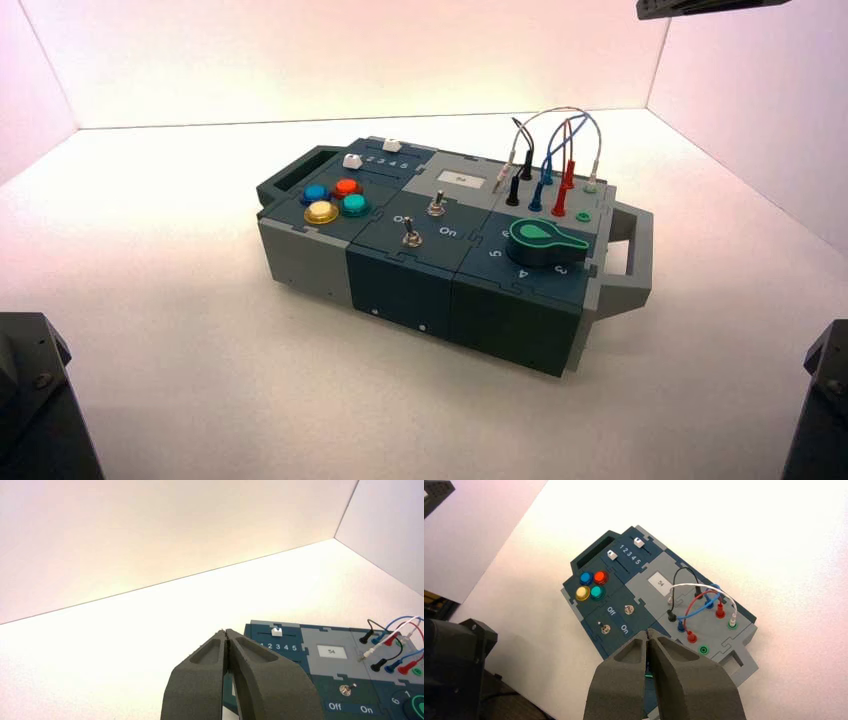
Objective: Turn the knob to position 6.
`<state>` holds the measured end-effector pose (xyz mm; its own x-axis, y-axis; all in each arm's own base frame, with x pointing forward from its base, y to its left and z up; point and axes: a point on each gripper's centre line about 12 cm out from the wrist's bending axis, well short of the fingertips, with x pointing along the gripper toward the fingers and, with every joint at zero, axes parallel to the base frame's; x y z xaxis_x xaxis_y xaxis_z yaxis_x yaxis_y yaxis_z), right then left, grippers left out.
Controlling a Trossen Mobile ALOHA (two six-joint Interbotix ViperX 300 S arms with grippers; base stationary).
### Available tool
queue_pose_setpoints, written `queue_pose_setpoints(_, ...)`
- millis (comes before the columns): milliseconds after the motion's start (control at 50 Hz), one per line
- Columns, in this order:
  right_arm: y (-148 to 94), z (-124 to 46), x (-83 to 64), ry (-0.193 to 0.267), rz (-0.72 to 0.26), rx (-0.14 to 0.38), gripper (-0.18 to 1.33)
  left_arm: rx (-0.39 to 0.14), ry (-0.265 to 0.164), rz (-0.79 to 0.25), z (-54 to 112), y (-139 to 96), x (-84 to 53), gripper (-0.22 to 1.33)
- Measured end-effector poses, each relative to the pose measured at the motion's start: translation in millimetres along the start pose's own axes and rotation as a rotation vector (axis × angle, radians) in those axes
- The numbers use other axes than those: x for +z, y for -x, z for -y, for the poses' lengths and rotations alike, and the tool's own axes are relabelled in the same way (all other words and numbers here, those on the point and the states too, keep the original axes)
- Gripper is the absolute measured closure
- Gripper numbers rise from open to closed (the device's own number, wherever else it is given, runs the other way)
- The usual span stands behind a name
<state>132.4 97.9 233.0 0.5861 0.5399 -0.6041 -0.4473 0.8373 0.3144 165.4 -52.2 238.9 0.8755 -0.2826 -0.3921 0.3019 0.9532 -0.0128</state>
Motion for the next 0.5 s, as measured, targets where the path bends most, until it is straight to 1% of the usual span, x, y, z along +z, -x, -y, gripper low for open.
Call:
queue_pose_setpoints(340, 0, 0.0, -0.5, -0.003, 0.0, 0.001, 1.29, -0.007, 0.005, -0.028, 1.2, -3, -3.3, 1.28)
queue_pose_setpoints(400, 0, 0.0, -0.4, 0.0, 0.001, 0.0, 1.29, -0.014, 0.015, -0.038, 2.4, -4, -4.5, 1.28)
queue_pose_setpoints(500, 1, -0.1, -0.3, -0.002, 0.003, 0.002, 1.29, -0.041, 0.012, -0.076, 7.8, -10, -8.7, 1.28)
